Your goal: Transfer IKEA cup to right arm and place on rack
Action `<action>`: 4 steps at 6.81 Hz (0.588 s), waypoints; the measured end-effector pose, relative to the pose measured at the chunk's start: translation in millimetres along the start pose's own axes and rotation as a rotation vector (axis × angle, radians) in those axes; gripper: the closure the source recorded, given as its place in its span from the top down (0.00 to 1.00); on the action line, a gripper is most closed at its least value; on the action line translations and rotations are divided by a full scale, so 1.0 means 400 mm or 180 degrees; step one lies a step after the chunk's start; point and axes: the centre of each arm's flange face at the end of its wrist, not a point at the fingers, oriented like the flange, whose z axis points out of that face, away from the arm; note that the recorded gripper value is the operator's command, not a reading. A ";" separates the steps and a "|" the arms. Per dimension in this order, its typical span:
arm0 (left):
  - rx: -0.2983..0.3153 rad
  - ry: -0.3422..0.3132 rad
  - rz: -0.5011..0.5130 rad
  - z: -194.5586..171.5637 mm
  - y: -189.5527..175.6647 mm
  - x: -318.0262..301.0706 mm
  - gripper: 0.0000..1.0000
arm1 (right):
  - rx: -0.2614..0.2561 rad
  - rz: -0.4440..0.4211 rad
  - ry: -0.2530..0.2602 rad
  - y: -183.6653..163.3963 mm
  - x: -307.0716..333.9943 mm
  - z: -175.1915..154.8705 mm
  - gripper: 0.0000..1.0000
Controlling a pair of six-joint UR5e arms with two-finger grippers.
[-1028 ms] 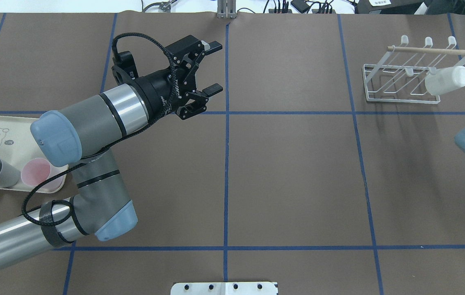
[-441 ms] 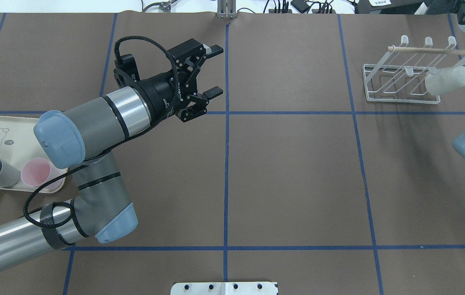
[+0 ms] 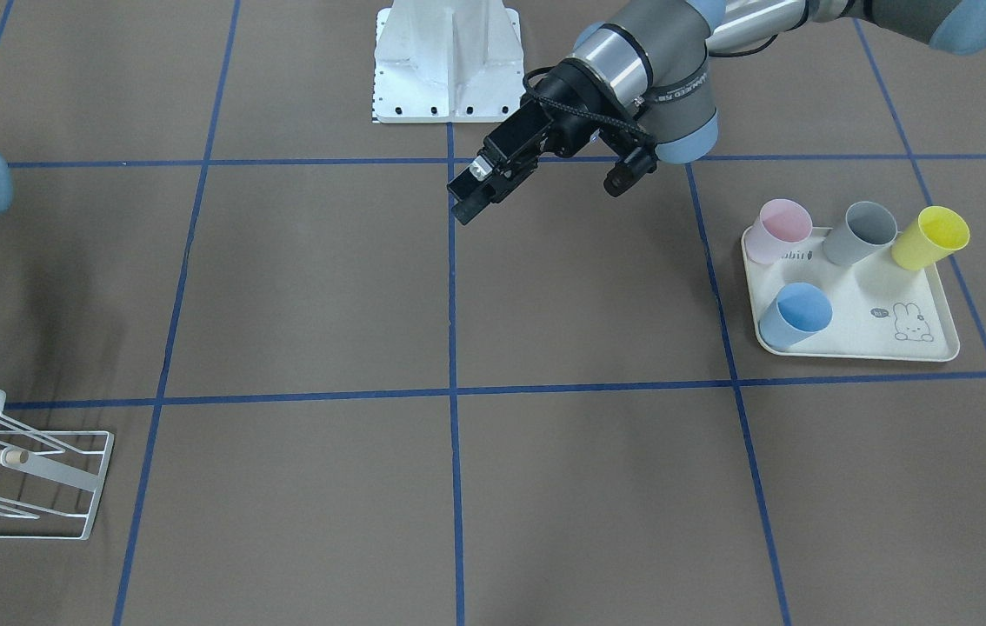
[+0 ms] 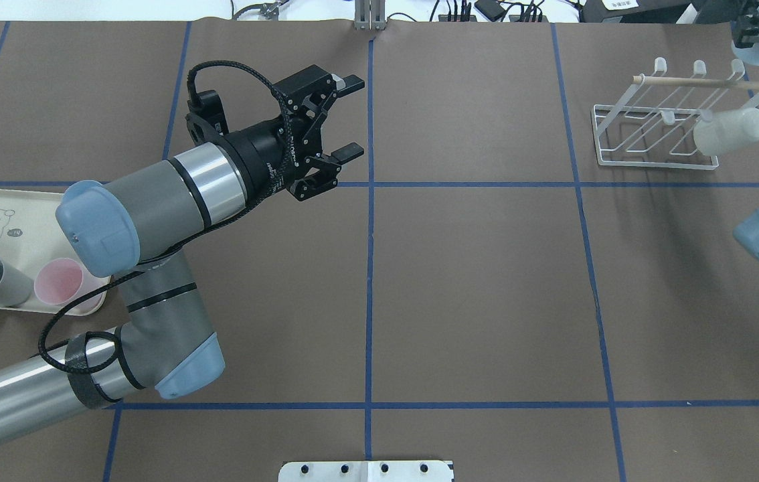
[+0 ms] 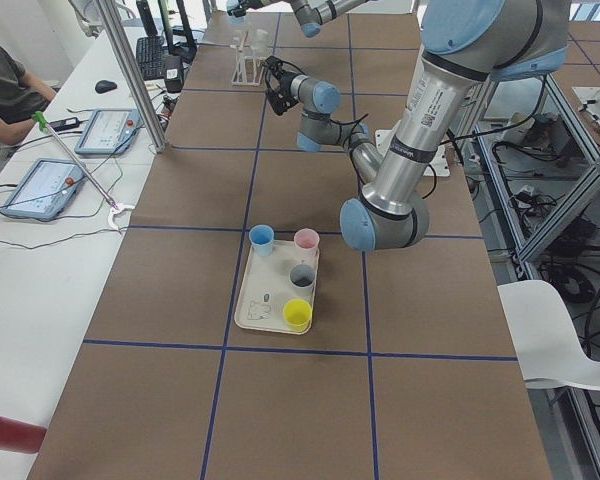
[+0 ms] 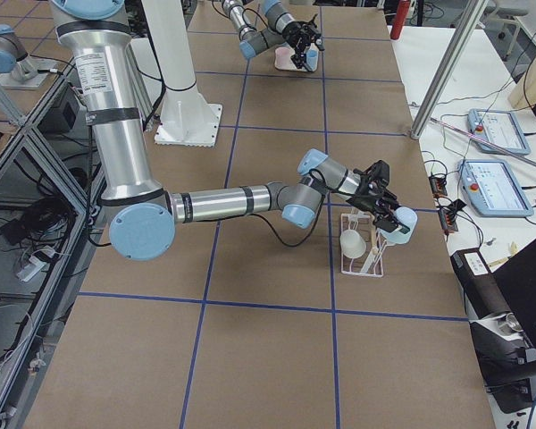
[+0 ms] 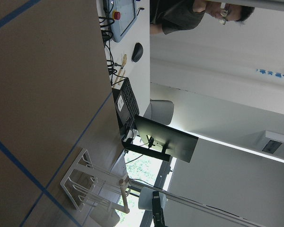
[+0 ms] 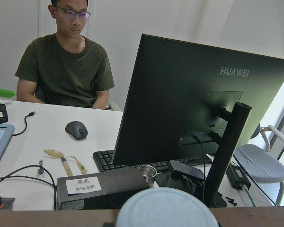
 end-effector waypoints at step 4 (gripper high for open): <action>0.0043 -0.0018 0.0005 -0.006 -0.012 -0.014 0.99 | -0.0115 -0.0040 0.0018 0.026 -0.011 0.048 0.00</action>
